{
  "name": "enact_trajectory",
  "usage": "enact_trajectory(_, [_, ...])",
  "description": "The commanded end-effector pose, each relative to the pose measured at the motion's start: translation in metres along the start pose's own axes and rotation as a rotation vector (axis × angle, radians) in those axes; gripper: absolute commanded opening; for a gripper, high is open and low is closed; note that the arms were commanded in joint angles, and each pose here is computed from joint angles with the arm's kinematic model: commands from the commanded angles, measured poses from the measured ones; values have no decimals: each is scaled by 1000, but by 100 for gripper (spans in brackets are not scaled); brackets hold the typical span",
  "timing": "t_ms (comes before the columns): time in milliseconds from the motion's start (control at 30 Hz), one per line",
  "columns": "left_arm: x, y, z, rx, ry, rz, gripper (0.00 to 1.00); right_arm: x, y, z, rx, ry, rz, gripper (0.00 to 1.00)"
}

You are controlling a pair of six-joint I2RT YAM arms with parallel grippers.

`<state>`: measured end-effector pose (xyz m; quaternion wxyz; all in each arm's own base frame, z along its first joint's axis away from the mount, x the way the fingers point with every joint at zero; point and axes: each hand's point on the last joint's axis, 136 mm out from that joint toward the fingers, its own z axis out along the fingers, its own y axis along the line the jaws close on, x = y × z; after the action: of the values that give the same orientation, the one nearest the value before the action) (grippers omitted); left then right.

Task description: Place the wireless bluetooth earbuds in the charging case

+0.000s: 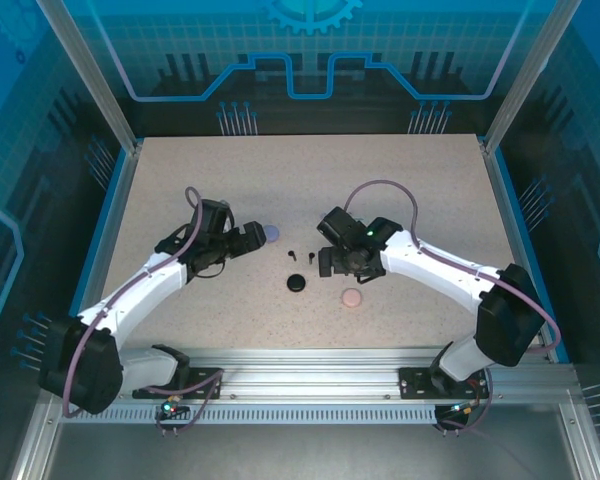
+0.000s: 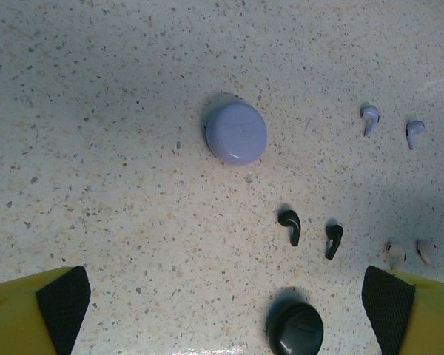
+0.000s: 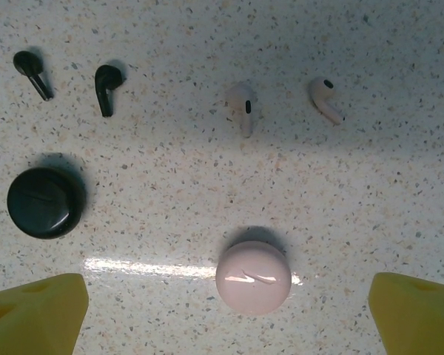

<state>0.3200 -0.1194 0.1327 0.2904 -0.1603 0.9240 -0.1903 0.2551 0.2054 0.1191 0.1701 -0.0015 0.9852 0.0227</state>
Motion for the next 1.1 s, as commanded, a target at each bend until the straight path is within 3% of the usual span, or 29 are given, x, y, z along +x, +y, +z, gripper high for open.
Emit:
enact_trajectory(0, [-3,-2,-3,-29,7,-4,99,8,0,-1,9,31,39,98])
enact_trajectory(467, [7,-20,-11,-11,15,22,99,35,-20,3,-5,112,216,97])
enact_trajectory(767, [29,-27,-5,-4,44,12,99,59,-37,29,4,195,342,94])
enact_trajectory(1067, [38,-39,4,9,68,34,99,64,-27,49,-6,242,382,90])
